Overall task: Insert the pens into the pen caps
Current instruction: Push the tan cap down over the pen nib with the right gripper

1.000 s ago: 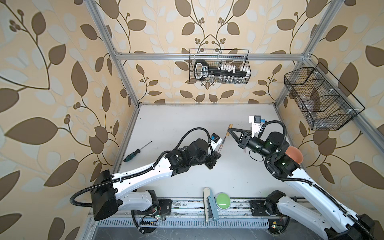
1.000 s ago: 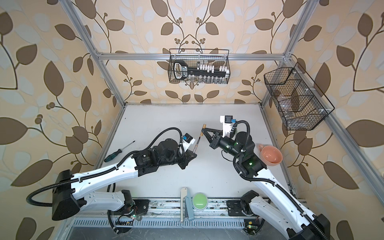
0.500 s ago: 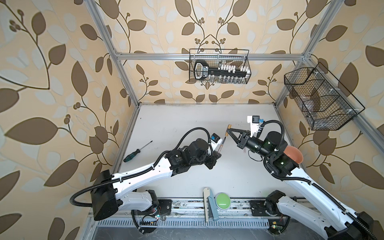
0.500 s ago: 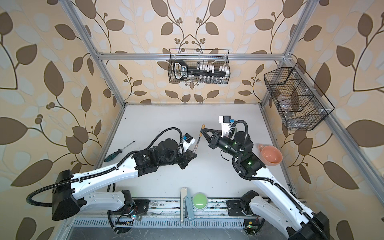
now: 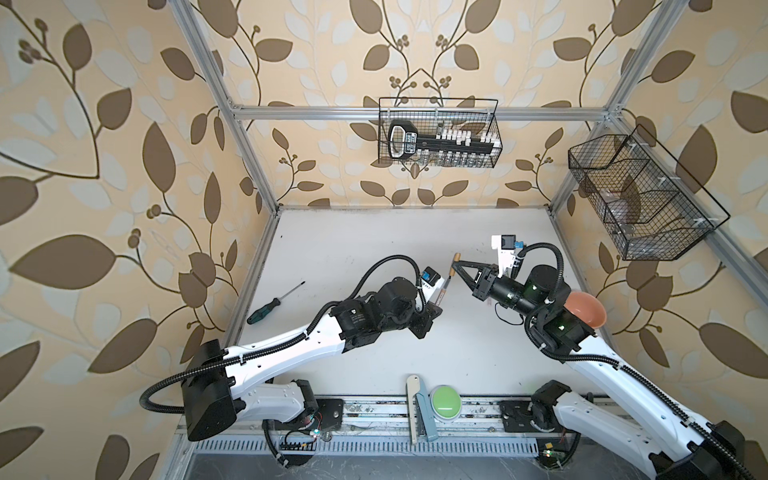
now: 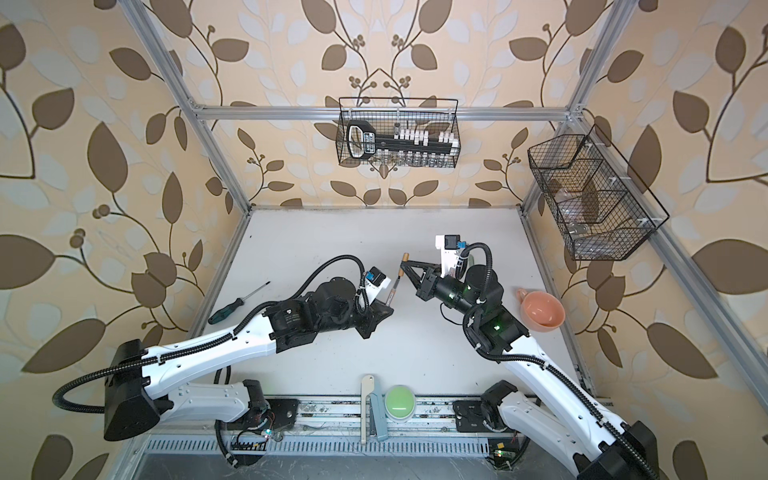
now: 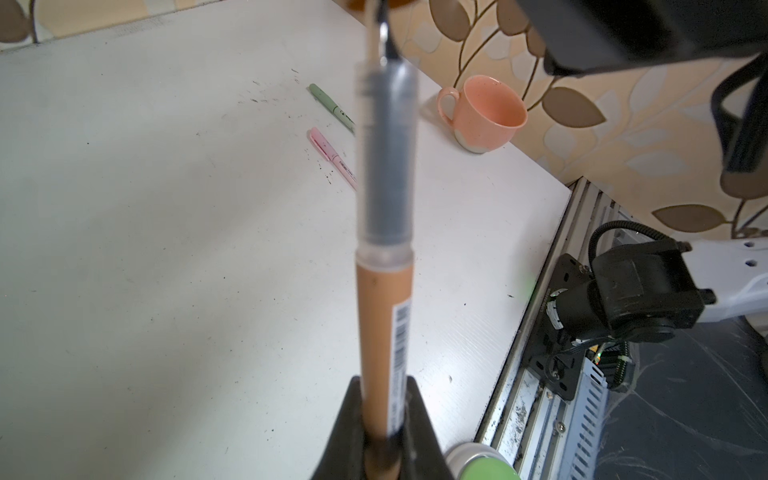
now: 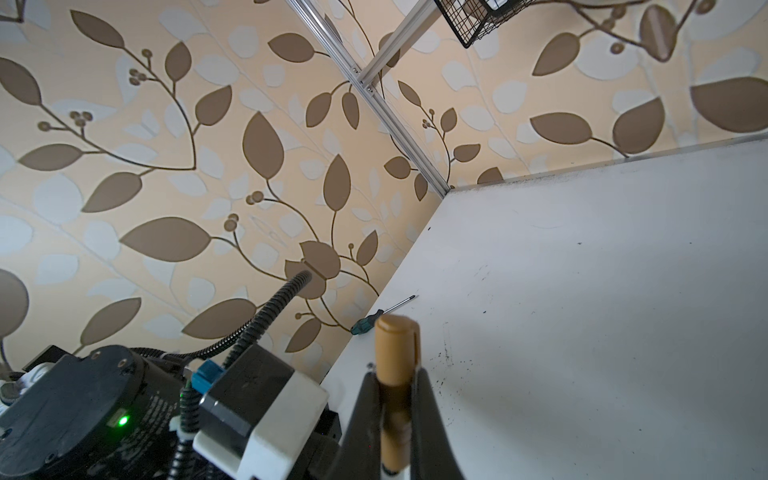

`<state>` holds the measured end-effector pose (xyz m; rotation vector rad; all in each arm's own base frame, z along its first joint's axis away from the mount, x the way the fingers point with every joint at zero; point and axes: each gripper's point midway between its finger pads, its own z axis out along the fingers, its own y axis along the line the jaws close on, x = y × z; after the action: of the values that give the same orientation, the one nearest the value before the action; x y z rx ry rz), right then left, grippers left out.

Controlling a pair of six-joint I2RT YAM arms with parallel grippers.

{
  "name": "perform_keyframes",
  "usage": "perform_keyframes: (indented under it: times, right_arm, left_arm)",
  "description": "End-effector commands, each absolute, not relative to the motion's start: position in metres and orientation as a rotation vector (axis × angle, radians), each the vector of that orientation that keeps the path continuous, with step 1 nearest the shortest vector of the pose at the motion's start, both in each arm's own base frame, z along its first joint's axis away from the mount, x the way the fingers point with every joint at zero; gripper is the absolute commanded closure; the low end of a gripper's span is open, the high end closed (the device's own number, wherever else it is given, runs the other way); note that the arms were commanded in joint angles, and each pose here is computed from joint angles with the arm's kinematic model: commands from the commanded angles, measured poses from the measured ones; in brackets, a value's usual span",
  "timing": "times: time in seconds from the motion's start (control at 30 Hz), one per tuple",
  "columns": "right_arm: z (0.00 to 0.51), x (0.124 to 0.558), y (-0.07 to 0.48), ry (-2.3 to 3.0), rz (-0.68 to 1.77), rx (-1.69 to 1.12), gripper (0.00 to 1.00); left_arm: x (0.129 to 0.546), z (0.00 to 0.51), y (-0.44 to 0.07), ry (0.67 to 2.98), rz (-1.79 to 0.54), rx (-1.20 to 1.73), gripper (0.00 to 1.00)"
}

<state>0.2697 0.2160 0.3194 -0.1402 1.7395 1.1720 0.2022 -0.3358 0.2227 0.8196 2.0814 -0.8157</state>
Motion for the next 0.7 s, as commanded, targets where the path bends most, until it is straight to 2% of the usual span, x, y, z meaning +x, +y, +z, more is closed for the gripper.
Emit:
perform_keyframes:
  times: [0.0,0.67]
  right_arm:
    - [0.317,0.265,0.218,1.73,1.195,-0.138,1.0]
    - [0.295,0.257,0.222,1.752,1.255,-0.095,1.0]
  left_arm:
    - [0.202,0.25,-0.34,1.996,-0.847,0.823,1.0]
    - [0.206,0.261,-0.335,1.953,-0.839,0.775,1.0]
